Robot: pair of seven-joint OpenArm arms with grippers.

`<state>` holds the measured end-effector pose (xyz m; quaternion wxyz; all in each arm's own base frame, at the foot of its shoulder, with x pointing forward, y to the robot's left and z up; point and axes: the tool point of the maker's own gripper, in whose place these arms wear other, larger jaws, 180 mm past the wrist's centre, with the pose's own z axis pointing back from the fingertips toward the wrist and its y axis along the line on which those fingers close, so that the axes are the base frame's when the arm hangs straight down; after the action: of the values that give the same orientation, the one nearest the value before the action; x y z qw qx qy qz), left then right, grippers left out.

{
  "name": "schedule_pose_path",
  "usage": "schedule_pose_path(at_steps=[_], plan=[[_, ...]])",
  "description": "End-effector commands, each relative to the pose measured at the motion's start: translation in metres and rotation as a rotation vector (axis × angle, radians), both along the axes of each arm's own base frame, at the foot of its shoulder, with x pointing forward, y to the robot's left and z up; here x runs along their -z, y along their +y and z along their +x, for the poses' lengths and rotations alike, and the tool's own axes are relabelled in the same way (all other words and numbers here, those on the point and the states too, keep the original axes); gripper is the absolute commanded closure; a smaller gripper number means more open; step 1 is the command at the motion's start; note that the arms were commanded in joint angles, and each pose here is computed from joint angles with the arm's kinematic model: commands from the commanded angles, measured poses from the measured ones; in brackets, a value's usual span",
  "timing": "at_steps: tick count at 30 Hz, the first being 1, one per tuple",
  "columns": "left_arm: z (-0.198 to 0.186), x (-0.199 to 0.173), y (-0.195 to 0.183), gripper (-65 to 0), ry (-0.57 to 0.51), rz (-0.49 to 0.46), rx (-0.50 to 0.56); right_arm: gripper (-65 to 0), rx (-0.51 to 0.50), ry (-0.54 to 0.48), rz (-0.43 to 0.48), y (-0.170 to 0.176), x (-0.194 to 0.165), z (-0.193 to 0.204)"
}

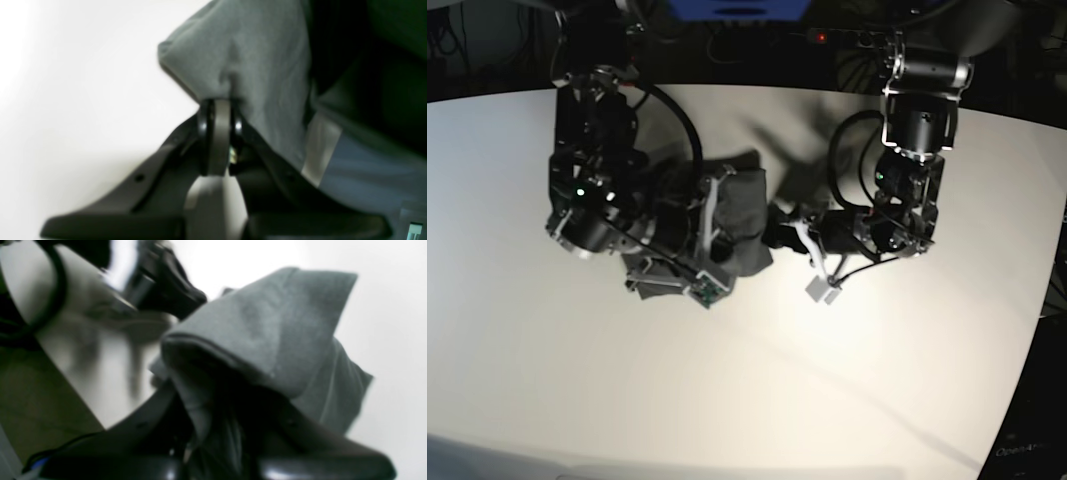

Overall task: Fold the T-shirt properly
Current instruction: 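Lower the left gripper and grasp the shirt bundle edge beside the right gripper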

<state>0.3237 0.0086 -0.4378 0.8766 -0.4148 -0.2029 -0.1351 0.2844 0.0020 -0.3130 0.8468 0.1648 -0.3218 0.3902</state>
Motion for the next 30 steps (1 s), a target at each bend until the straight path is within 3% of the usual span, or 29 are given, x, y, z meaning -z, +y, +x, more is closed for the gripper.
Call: schedule_pose_path(at_steps=[1,20,22,27,30], plan=[[0.008,-0.008,-0.003,-2.5,-0.021,-0.003,0.005,-0.3,-0.029,-0.046,0.042,0.013,-0.016,0.007],[0.006,-0.009,-0.004,-2.5,-0.02,-0.005,0.009,-1.2,-0.066,-0.014,0.053,0.028,-0.009,0.0],[0.007,-0.009,-0.004,-2.5,-0.021,-0.007,0.009,-5.1,-0.068,0.008,0.052,0.029,-0.003,-0.001],[0.006,-0.009,-0.004,-2.5,-0.02,-0.007,0.009,-27.0,-0.07,0.064,0.039,0.027,0.013,-0.004],[0.005,-0.008,-0.004,-2.5,-0.018,-0.008,0.009,-34.2,-0.072,0.07,0.048,0.029,0.015,-0.003]])
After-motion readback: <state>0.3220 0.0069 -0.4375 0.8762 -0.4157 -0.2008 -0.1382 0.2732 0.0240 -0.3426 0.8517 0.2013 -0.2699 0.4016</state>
